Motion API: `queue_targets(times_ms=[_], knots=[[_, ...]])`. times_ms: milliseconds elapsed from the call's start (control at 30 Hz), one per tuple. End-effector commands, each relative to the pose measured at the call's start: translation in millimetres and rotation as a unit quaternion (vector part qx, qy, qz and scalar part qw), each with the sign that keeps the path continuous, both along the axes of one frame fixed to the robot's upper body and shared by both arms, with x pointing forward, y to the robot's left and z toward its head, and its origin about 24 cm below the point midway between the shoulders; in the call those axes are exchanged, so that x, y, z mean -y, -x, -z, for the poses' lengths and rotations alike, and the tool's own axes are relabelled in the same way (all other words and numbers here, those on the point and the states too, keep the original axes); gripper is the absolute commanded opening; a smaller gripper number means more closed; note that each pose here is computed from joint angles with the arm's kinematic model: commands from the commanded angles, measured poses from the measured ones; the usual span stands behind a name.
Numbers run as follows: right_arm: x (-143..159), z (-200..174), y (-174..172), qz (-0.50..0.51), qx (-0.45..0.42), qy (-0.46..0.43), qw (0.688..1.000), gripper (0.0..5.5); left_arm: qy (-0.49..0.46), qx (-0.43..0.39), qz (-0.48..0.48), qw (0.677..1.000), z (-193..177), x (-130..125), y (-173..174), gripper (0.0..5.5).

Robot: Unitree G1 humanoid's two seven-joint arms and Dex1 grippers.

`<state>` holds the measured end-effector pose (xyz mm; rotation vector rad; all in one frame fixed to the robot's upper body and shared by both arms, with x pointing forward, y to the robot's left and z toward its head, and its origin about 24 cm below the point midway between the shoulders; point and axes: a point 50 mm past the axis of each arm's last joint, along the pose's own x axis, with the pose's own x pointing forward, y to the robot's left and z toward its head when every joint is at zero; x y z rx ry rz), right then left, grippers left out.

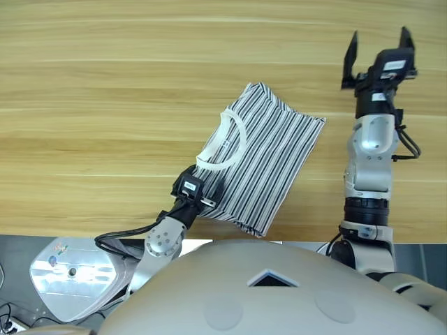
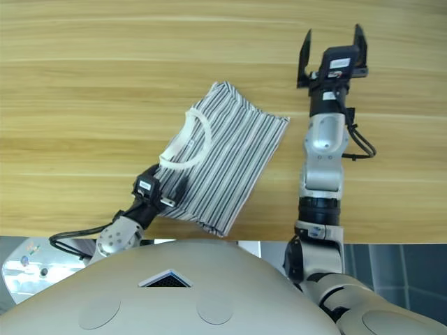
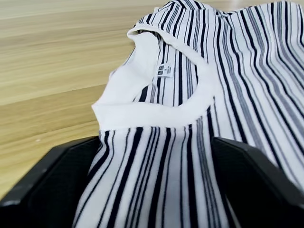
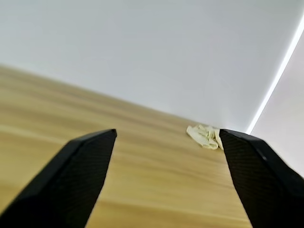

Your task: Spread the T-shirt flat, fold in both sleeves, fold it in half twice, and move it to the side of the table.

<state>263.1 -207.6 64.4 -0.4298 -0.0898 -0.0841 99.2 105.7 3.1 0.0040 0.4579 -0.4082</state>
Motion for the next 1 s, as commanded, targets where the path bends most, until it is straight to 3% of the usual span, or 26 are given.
queue_targets(times_ms=[33, 167, 267, 433, 733, 1000], knots=[[14.1, 21.4, 33.7, -0.045, -0.095, 0.096, 0.990, 4.01, 0.032, 0.076, -0.003, 0.997, -18.8, 9.4, -16.2, 4.30], [44.7, 34.1, 95.4, -0.132, -0.218, 0.211, 0.944, 4.01, 0.071, 0.183, 0.004, 0.980, -53.3, 10.5, -22.6, 4.30], [69.4, 31.8, 132.4, -0.178, -0.275, 0.247, 0.912, 4.01, 0.102, 0.248, 0.038, 0.963, -74.5, 13.7, -17.6, 4.30], [50.6, 45.6, 158.8, -0.301, -0.306, 0.236, 0.872, 4.01, 0.123, 0.299, 0.068, 0.944, -85.9, 10.1, -24.0, 4.30], [1.3, 56.6, 36.7, -0.268, -0.205, 0.220, 0.915, 4.01, 0.130, 0.275, 0.030, 0.952, -58.3, 12.6, -42.2, 4.30], [-23.1, 51.2, -42.3, -0.212, -0.168, 0.186, 0.945, 4.01, 0.128, 0.262, 0.005, 0.956, -44.0, 2.3, -49.4, 4.30]])
